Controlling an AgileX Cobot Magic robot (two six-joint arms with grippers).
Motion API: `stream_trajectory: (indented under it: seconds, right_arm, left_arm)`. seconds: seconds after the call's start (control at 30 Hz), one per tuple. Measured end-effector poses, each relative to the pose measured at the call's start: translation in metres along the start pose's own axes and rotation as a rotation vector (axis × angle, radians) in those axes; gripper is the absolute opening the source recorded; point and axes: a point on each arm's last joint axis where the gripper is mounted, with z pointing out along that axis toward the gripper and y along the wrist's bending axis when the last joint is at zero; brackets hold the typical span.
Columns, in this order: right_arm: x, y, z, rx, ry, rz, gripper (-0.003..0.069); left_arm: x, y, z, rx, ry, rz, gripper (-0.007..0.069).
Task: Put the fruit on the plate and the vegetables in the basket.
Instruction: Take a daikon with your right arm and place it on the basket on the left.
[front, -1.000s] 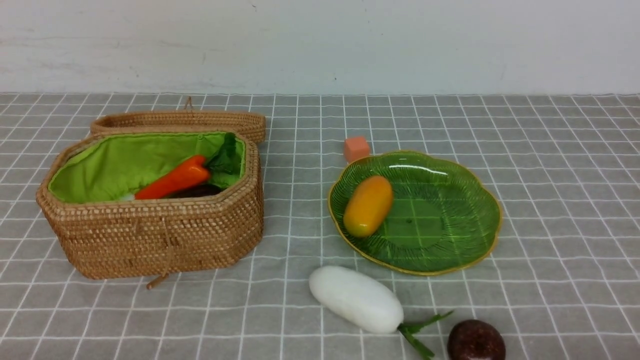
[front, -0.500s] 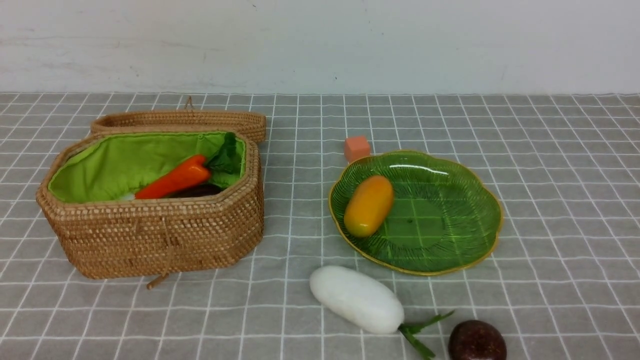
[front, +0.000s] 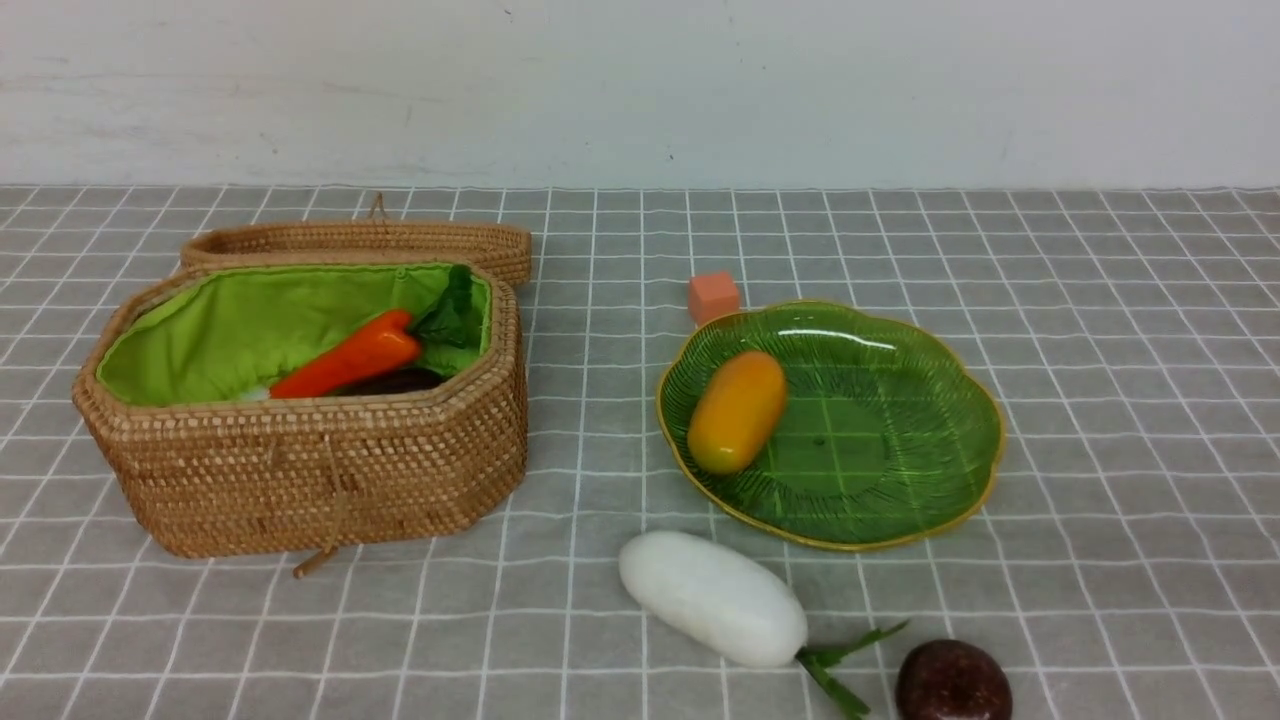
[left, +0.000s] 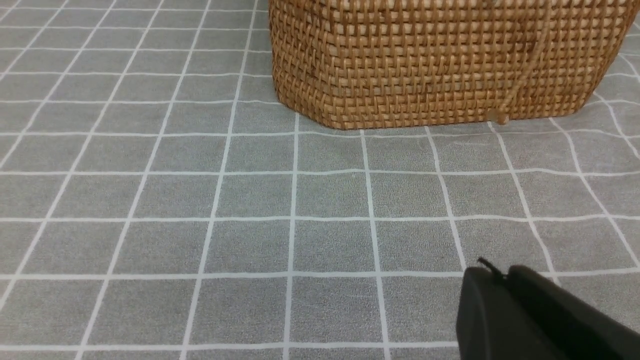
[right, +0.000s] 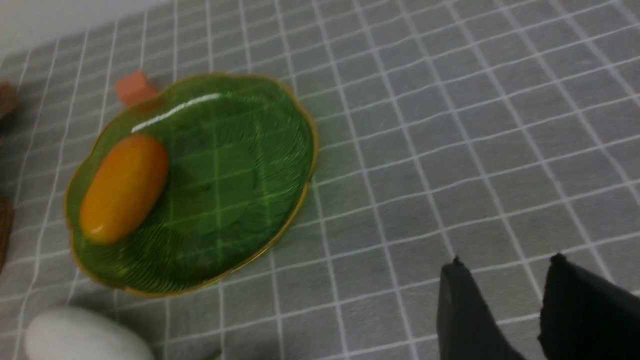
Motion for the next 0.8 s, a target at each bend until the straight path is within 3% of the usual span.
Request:
stream_trajectory:
  seconds: [0.37, 0.57, 0.73, 0.8]
  right_arm:
    - [0.004, 0.053, 0.03, -0.426, 0.155, -0.276, 0.0242]
    - [-0.01, 0.08, 0.055, -0.542, 0.343, -0.377, 0.0248]
    - [-0.019, 0.124, 0.083, -0.624, 0.462, -0.503, 0.0281]
    - [-0.016, 0.157, 0.097, -0.634, 0.52, -0.583, 0.0316]
  left_arm:
    - [0.0, 0.0, 0.0, 0.0, 0.0, 0.0, 0.0054]
    - [0.0, 0.0, 0.0, 0.0, 0.0, 0.0, 0.0057]
    - [0.0, 0.0, 0.0, 0.0, 0.0, 0.0, 0.0062]
    - [0.0, 0.0, 0.0, 0.0, 0.0, 0.0, 0.0068]
